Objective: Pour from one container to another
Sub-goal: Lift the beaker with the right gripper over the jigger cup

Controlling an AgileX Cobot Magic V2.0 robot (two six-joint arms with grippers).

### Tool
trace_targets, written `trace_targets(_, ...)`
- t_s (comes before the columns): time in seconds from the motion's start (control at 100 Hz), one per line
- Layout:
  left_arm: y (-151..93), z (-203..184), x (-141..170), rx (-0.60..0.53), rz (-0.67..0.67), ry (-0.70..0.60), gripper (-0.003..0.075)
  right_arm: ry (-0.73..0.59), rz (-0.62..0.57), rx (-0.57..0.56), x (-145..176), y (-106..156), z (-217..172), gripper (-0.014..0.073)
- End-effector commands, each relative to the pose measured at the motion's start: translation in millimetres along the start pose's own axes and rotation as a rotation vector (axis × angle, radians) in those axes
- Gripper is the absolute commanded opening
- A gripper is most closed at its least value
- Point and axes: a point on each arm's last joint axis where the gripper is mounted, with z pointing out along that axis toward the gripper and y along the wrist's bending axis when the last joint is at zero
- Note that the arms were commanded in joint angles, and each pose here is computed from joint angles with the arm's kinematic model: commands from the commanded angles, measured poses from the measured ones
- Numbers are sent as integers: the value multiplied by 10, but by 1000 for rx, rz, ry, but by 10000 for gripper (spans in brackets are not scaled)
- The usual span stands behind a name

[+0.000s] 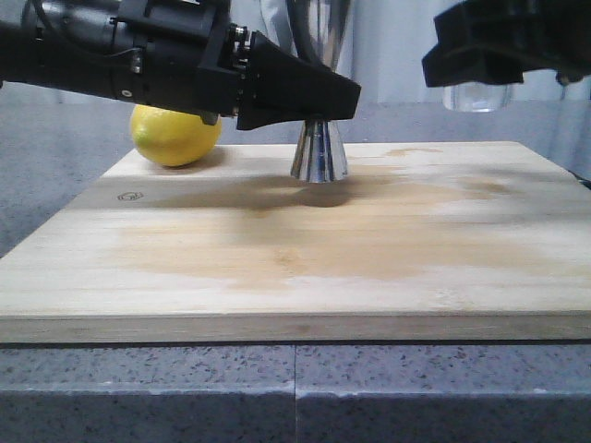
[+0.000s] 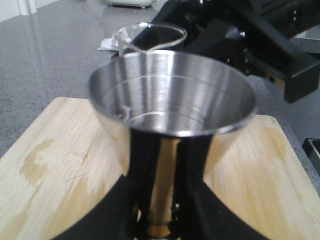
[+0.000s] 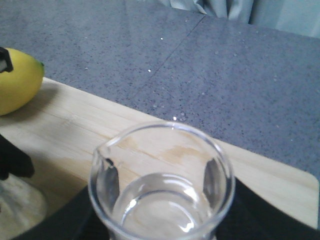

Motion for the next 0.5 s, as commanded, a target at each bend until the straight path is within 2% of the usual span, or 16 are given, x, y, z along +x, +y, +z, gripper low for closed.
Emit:
trace_targets(0.0,-41,-55,-315,13,48,-118,22,-100,-44,8,-367,-38,-91,288)
trace_targets(0.25,-41,-55,-315,13,48,-118,22,-62,-133,6,-791,-66,-171,288)
trace_targets(0.49,-41,-55,-315,13,48,-118,22,-54,-223,-14,-1022,-5,-250,288)
